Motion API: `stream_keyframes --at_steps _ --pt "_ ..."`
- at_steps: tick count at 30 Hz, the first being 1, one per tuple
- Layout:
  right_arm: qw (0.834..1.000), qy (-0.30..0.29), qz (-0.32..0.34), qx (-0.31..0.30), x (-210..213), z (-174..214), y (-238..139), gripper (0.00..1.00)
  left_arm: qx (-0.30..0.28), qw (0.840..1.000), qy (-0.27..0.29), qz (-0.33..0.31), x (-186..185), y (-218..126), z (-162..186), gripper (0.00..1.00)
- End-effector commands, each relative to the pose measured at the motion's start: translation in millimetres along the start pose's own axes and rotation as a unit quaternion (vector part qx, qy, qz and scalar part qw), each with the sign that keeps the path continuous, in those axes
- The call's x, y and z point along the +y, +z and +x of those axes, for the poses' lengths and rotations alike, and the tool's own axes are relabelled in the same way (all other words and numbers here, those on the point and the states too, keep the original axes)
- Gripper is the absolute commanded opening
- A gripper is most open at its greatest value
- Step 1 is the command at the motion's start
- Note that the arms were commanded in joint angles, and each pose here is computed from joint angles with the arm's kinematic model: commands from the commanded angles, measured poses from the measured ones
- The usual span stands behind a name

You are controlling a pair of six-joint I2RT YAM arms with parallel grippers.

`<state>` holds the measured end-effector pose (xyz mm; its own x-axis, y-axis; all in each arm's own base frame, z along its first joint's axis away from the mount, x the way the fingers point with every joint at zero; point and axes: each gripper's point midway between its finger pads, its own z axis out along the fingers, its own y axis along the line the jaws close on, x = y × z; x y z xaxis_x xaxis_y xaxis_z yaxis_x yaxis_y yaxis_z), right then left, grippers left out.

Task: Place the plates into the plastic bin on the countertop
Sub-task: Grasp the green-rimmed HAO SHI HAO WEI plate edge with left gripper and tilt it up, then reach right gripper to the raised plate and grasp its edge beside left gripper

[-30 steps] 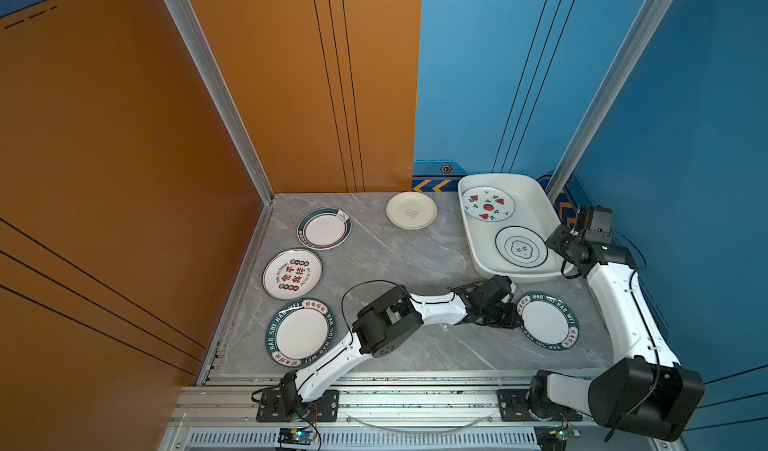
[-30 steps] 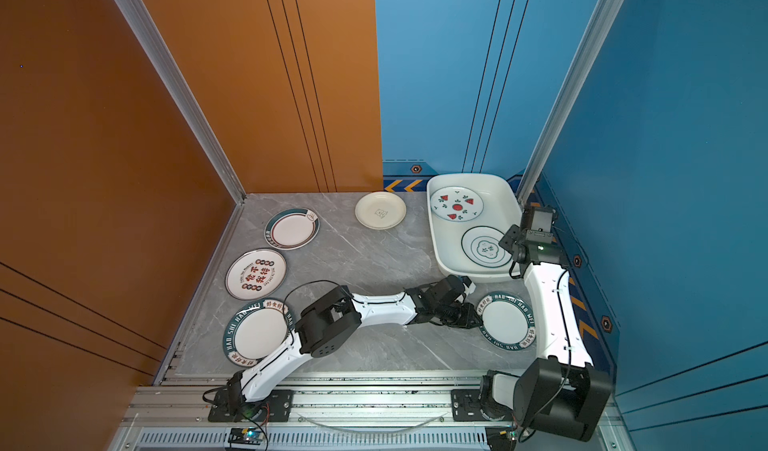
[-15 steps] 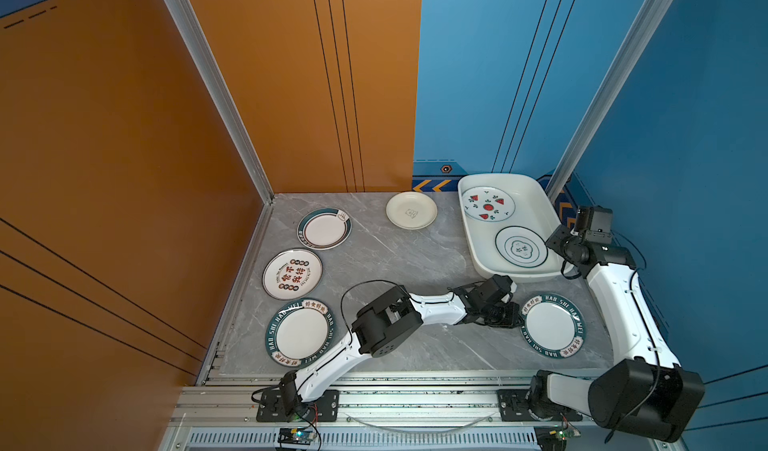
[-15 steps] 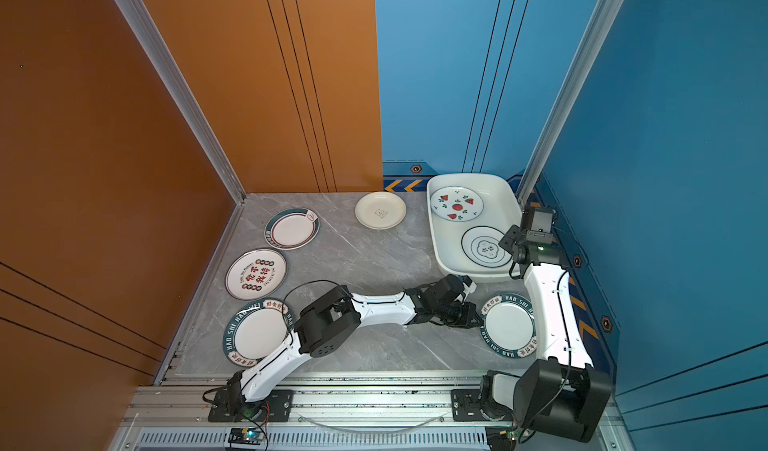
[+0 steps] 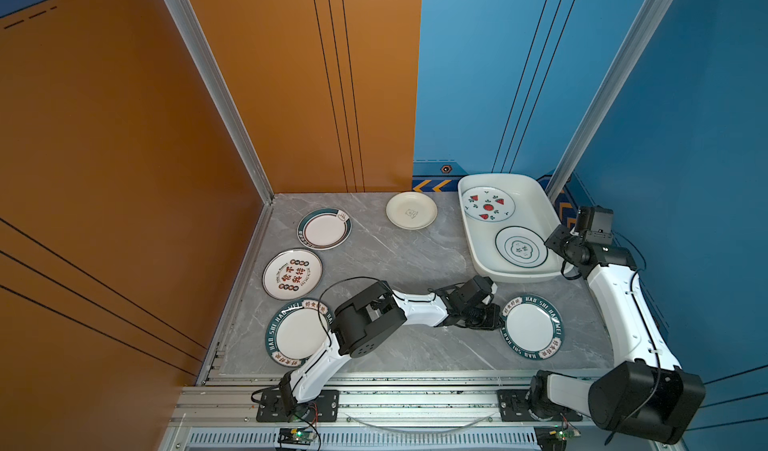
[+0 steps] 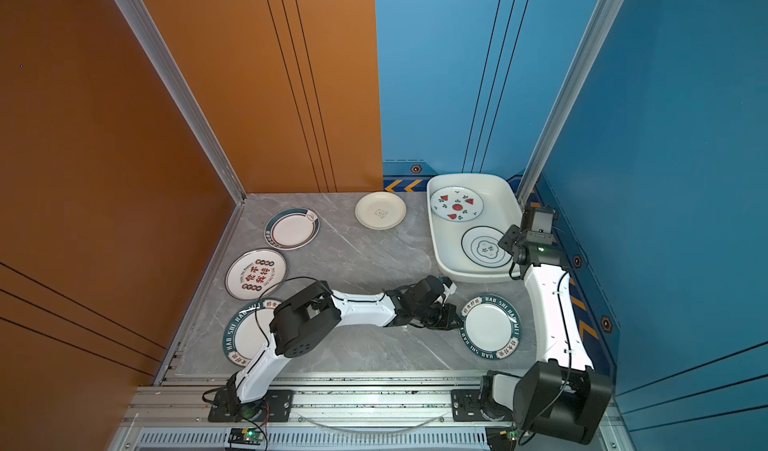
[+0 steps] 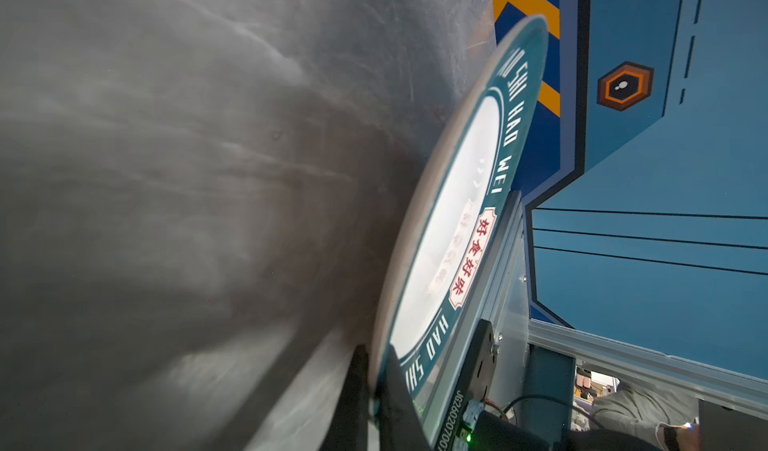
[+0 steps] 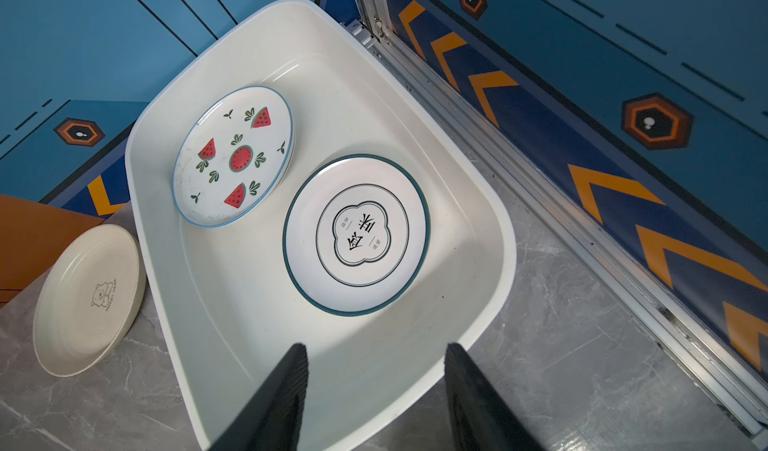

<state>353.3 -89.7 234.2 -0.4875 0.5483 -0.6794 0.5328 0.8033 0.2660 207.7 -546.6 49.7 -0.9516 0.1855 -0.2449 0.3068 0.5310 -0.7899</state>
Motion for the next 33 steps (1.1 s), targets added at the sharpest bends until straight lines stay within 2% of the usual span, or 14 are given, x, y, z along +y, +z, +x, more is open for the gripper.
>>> stream_keyframes --at_steps 1,5,9,14,16,18,25,29,33 --pt "0.999 -0.007 -0.031 0.006 11.6 3.8 -0.5 0.56 -0.016 0.999 0.011 -0.044 20.9 -26.5 -1.1 0.00" --pt "0.994 -0.016 -0.106 0.027 39.2 13.6 0.5 0.56 -0.030 0.998 0.011 -0.052 29.0 -63.6 1.6 0.00" --pt "0.978 -0.051 -0.197 0.053 80.6 28.1 -7.5 0.58 -0.050 0.997 0.000 -0.056 39.4 -108.9 0.5 0.00" --pt "0.948 -0.086 -0.293 0.088 127.8 53.2 -22.4 0.72 -0.084 0.995 -0.035 -0.051 66.4 -173.2 -10.0 0.00" --pt "0.937 -0.097 -0.320 0.099 141.4 64.0 -26.4 0.79 -0.103 0.992 -0.037 -0.060 73.4 -201.2 -20.1 0.00" --pt "0.923 -0.103 -0.354 0.115 156.1 74.8 -31.1 0.82 -0.122 0.989 -0.035 -0.073 77.7 -229.5 -30.3 0.00" --pt "0.875 -0.122 -0.431 0.183 189.4 124.5 -38.7 0.84 -0.188 0.980 -0.025 -0.068 62.6 -316.1 -62.4 0.00" --pt "0.858 -0.143 -0.452 0.197 206.5 147.9 -44.9 0.83 -0.211 0.975 -0.030 -0.061 58.3 -344.1 -70.2 0.00" --pt "0.833 -0.150 -0.490 0.207 228.2 165.7 -54.5 0.82 -0.227 0.972 -0.032 -0.047 53.7 -357.1 -78.3 0.00"
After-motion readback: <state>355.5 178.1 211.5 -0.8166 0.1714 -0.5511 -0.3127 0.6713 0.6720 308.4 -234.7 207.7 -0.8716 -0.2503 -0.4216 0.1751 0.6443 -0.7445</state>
